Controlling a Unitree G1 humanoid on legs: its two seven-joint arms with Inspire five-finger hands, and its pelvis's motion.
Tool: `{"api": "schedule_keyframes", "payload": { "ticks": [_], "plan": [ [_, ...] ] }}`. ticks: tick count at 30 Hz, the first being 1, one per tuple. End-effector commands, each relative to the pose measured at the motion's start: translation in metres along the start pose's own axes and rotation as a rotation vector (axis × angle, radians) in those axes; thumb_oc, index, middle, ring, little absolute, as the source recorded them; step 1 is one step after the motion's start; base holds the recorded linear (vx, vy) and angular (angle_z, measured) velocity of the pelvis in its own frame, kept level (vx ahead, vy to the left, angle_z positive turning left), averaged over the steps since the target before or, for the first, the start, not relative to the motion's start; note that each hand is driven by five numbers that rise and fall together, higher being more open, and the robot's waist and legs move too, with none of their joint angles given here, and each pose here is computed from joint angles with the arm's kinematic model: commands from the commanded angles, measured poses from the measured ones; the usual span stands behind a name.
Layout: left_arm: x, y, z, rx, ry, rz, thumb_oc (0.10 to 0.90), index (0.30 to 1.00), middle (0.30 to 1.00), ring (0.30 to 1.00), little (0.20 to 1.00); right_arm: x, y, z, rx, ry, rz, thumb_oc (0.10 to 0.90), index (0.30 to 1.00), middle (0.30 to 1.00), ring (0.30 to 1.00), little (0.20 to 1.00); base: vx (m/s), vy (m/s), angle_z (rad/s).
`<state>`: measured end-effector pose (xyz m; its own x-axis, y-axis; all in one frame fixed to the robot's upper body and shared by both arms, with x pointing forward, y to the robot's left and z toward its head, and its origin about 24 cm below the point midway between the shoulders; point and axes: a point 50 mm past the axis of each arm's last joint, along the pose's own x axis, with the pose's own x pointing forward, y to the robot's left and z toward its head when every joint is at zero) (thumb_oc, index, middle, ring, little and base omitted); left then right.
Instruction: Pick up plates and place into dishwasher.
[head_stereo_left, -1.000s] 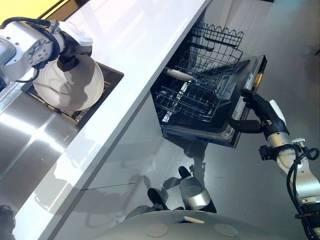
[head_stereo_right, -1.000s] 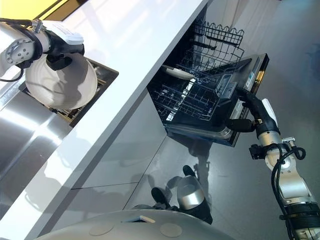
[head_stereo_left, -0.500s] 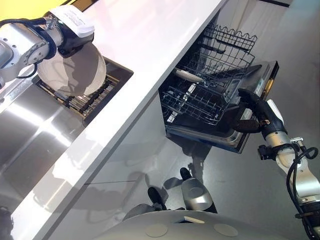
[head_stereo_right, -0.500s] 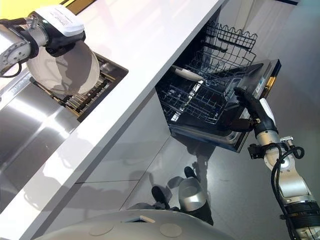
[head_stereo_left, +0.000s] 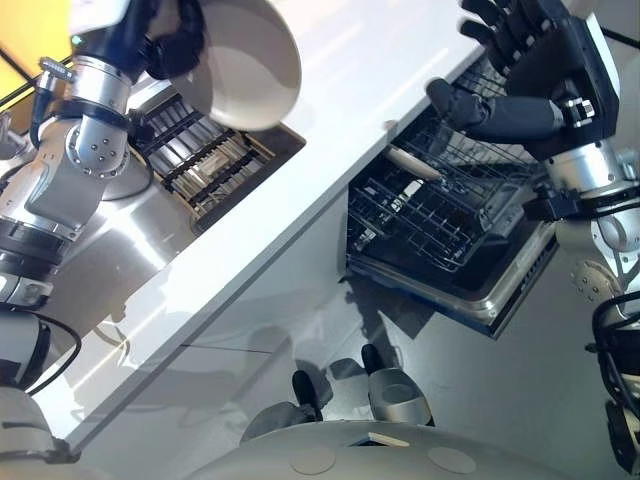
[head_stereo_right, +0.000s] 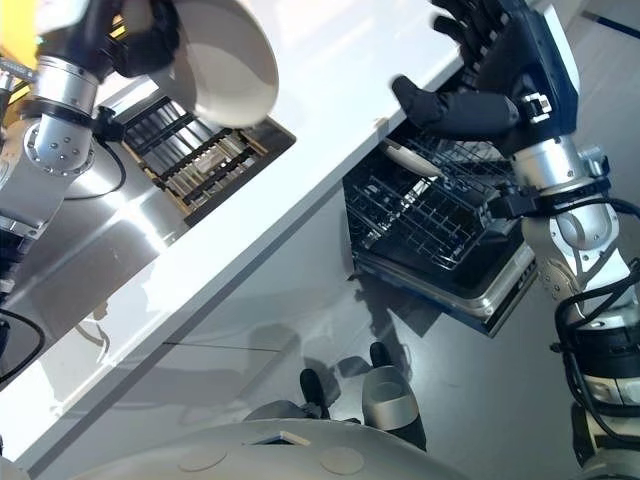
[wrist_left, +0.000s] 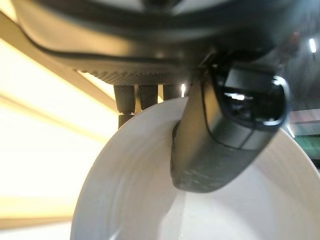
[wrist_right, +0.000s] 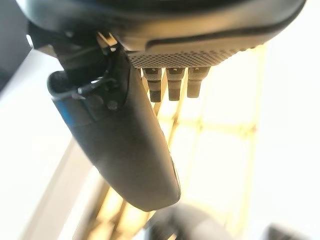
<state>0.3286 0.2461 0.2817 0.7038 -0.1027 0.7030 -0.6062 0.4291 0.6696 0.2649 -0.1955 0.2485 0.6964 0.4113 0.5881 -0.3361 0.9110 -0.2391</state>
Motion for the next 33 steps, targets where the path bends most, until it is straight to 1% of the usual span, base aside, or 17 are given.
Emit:
{"api": "schedule_keyframes", "payload": {
  "ticks": [1,6,13,16,19,23,27,28,30,33],
  "plan": [
    [0.024,0.063,0.011,0.047,-0.073,0.392,0.1,0.3,0.3,0.3,0.2,0.018,0.017,0.03,0.062,-0.206,0.045,0.8,0.9,0.9,0.9,0.9,-0.04,-0.054,0.29],
    [0.018,0.032,0.023,0.022,-0.097,0.365,0.1,0.3,0.3,0.3,0.2,0.036,0.041,0.028,0.104,-0.221,0.098,0.8,0.9,0.9,0.9,0.9,-0.03,-0.047,0.26],
    [0.018,0.004,0.043,0.0,-0.144,0.326,0.1,0.3,0.3,0.3,0.2,0.054,0.065,0.024,0.171,-0.226,0.139,0.8,0.9,0.9,0.9,0.9,-0.01,-0.032,0.14],
    [0.017,-0.01,0.052,-0.03,-0.158,0.304,0.1,0.3,0.3,0.3,0.2,0.059,0.077,0.021,0.208,-0.22,0.123,0.8,0.9,0.9,0.9,0.9,0.01,-0.027,0.09],
    [0.012,-0.023,0.058,-0.061,-0.17,0.276,0.1,0.3,0.3,0.3,0.2,0.063,0.087,0.015,0.241,-0.194,0.116,0.8,0.9,0.9,0.9,0.9,0.0,-0.012,0.07],
    [0.009,-0.034,0.066,-0.081,-0.197,0.243,0.1,0.3,0.3,0.3,0.2,0.067,0.094,0.006,0.247,-0.147,0.1,0.8,0.9,0.9,0.9,0.9,0.0,-0.003,0.01],
    [0.003,-0.046,0.075,-0.122,-0.232,0.193,0.1,0.3,0.3,0.3,0.2,0.07,0.098,-0.014,0.263,-0.039,0.087,0.8,0.9,0.9,0.9,0.9,0.0,0.0,0.0],
    [0.001,-0.048,0.077,-0.13,-0.241,0.185,0.1,0.3,0.3,0.3,0.2,0.07,0.1,-0.019,0.263,-0.008,0.088,0.696,0.811,0.811,0.811,0.796,0.0,0.0,0.0],
    [-0.001,-0.05,0.08,-0.129,-0.252,0.176,0.1,0.3,0.3,0.3,0.2,0.07,0.102,-0.025,0.272,0.03,0.088,0.1,0.3,0.3,0.3,0.2,0.0,0.0,0.0],
    [-0.004,-0.05,0.084,-0.131,-0.282,0.18,0.1,0.3,0.3,0.3,0.2,0.065,0.102,-0.041,0.259,0.108,0.06,0.1,0.3,0.3,0.3,0.2,0.0,0.0,0.0]
  ]
}}
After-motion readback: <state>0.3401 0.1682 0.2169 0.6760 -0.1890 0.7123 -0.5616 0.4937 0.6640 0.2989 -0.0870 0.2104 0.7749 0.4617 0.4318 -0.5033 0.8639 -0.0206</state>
